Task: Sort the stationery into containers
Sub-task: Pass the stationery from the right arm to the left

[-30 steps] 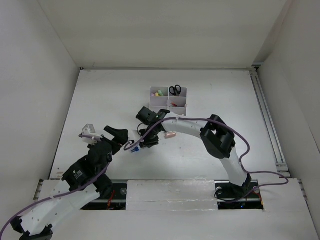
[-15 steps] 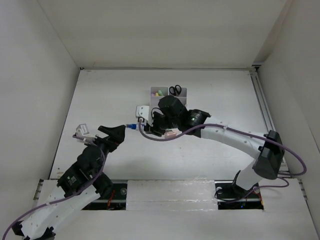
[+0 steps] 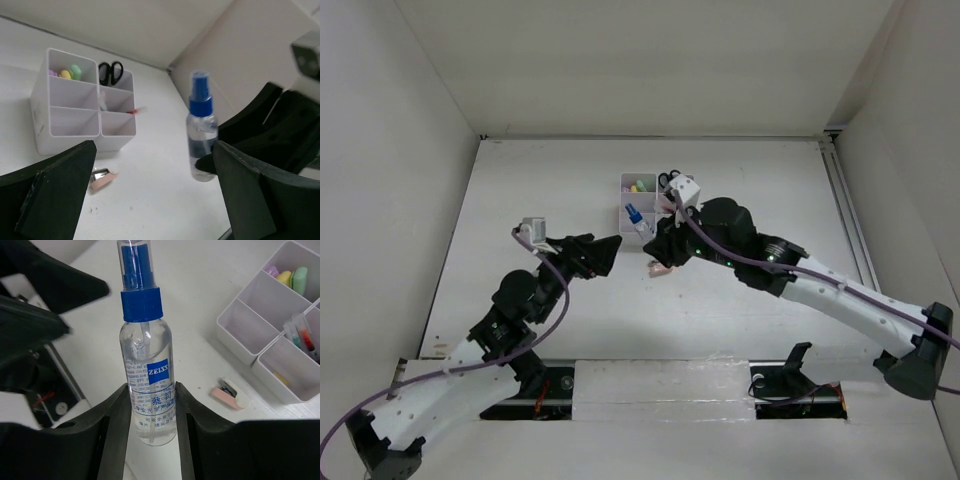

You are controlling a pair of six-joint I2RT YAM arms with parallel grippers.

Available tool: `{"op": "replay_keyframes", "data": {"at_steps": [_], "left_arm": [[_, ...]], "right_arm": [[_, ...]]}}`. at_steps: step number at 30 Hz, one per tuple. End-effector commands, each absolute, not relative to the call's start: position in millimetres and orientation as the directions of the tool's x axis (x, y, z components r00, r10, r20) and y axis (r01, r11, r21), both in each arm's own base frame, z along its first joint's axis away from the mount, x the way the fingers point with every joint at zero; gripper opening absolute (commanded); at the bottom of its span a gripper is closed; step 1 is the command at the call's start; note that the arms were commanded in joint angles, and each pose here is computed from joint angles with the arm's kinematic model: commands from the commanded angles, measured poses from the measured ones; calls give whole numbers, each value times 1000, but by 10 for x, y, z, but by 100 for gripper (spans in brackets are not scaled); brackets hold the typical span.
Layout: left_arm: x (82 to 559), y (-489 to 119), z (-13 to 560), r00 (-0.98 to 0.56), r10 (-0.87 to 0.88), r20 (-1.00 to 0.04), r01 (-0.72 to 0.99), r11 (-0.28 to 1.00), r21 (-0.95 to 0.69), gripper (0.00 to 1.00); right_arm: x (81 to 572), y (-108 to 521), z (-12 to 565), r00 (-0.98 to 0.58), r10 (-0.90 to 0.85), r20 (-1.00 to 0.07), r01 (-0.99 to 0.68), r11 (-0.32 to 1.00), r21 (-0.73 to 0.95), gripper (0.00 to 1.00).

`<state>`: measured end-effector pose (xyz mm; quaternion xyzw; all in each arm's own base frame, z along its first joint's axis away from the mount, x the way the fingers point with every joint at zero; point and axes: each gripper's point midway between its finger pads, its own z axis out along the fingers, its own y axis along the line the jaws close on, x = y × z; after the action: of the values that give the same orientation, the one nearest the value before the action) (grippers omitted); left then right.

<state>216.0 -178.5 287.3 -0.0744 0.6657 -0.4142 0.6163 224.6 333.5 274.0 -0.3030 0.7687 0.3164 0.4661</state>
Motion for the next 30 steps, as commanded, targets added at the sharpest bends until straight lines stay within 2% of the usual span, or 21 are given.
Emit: {"op": "replay_keyframes", "data": {"at_steps": [1,4,11,17,23,26,30], "left_arm": [[2104,-2134,3389,-191,-577,-794,610,564,-557,100],[2146,-2360,3295,-251,-521,-816,635,548,-545,100],[1939,-2590,3476,-289,-518,-805,751,398,-526,100],[1916,-2620,3494,-290,-515,-807,766,381,-518,100],[2003,-2710,3415,-311,-493,-812,752,395,-528,100],[2051,-2732,3401,-314,-491,-812,743,406,-532,97],[2087,-2770,3432,-316,-490,-813,741,407,-533,86]], "right_arm": [[2152,3375,3243,-393,60,-918,-743,567,355,0],[2125,3277,3227,-389,68,-919,-739,572,356,0],[2184,3140,3060,-413,68,-908,-719,588,371,0],[2124,3124,3114,-400,85,-913,-745,549,378,0],[1944,3222,3170,-382,94,-919,-809,446,383,0],[1846,3252,3230,-378,93,-921,-833,401,382,0],[1728,3319,3248,-374,87,-923,-856,351,380,0]]}}
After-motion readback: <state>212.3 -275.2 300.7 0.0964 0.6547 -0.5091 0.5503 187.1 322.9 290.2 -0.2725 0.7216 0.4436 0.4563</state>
